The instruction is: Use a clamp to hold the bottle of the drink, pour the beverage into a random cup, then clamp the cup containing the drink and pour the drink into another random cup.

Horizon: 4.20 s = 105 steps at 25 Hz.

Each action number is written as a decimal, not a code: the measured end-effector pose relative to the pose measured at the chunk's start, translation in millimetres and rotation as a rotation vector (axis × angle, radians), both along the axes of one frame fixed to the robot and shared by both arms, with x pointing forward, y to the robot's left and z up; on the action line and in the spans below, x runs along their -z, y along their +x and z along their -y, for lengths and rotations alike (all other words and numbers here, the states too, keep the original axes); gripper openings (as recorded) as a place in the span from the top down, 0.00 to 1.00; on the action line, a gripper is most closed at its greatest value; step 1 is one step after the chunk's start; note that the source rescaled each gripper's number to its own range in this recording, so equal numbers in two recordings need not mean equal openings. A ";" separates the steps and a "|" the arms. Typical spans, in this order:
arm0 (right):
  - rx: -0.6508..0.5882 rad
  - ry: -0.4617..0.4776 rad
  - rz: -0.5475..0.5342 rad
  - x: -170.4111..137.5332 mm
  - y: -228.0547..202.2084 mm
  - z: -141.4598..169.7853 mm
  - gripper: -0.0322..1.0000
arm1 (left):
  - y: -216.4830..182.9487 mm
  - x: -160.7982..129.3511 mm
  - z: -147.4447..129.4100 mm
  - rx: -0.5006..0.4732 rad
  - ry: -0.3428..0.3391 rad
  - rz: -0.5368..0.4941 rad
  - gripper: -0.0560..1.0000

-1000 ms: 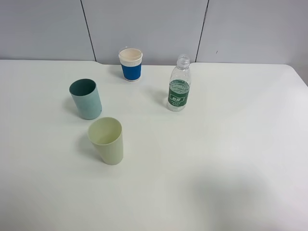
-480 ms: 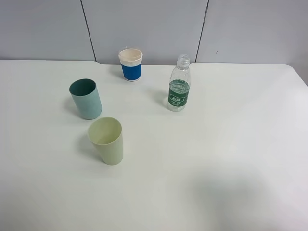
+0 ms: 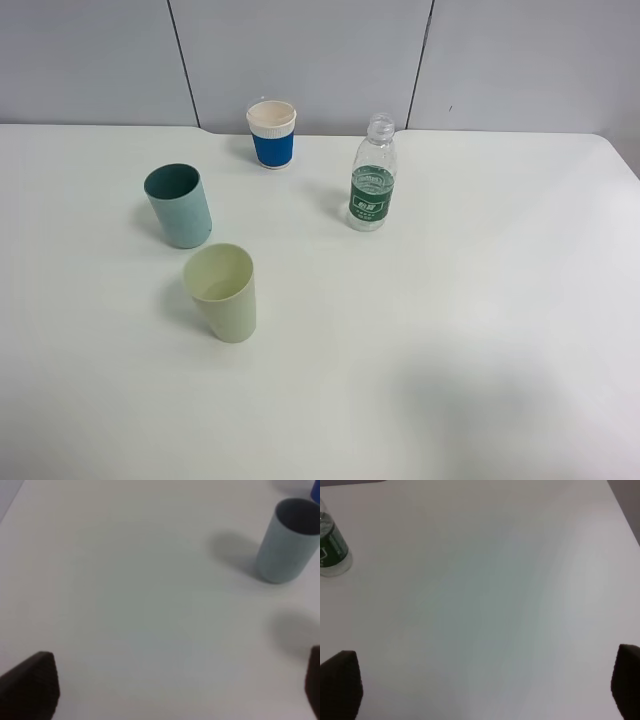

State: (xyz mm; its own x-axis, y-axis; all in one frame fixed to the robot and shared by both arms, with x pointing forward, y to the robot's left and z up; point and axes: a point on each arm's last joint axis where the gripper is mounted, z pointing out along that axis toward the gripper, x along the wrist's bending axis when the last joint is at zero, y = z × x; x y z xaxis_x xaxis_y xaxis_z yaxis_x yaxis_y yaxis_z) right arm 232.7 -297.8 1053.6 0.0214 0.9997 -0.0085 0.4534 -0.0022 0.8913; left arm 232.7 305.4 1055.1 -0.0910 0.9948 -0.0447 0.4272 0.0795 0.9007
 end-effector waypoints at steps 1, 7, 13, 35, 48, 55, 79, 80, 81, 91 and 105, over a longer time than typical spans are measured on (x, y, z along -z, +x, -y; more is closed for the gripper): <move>0.000 0.000 0.000 0.0 0.0 0.0 0.00 | 0.0 0.0 0.0 0.000 0.000 0.000 0.00; 0.000 0.000 0.000 0.0 0.0 0.0 0.00 | 0.0 0.0 0.0 0.000 0.000 0.000 0.00; 0.000 0.001 0.000 0.0 0.0 0.0 0.00 | 0.0 0.0 0.0 0.000 0.000 0.000 0.00; 0.000 0.001 0.000 0.0 0.0 0.0 0.00 | 0.0 0.0 0.0 0.000 0.000 0.000 0.00; 0.000 0.001 0.000 0.0 0.0 0.0 0.00 | -0.1 -0.1 -0.8 -0.012 -0.003 0.001 0.00; 0.000 0.001 0.000 0.0 0.0 0.0 0.00 | -0.1 -0.1 -1.5 -0.018 0.000 0.001 0.00; 0.000 0.001 0.000 0.0 0.0 0.0 0.00 | 36.8 -7.4 2.4 0.128 0.037 -0.151 0.00; 0.000 0.001 0.000 0.0 0.0 0.0 0.00 | 41.3 -7.0 2.3 0.141 0.054 -0.173 0.00; 0.000 0.001 0.000 0.0 0.0 0.0 0.00 | 45.9 -6.8 2.4 0.156 0.073 -0.191 0.00; 0.000 0.001 0.000 0.0 0.0 0.0 0.00 | 92.2 -2.8 22.0 0.357 0.196 -0.262 0.00; 0.000 0.001 0.000 0.0 0.0 0.0 0.00 | 112.2 35.9 71.5 0.791 0.345 -0.399 0.00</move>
State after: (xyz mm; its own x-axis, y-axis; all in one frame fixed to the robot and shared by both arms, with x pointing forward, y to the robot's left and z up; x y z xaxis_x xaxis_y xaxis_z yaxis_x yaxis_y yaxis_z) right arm 232.7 -297.8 1053.6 0.0218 0.9997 -0.0077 0.4534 -0.0031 0.8913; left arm 344.9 233.9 1019.2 0.6699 0.7267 0.1521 0.5242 -0.6080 0.5963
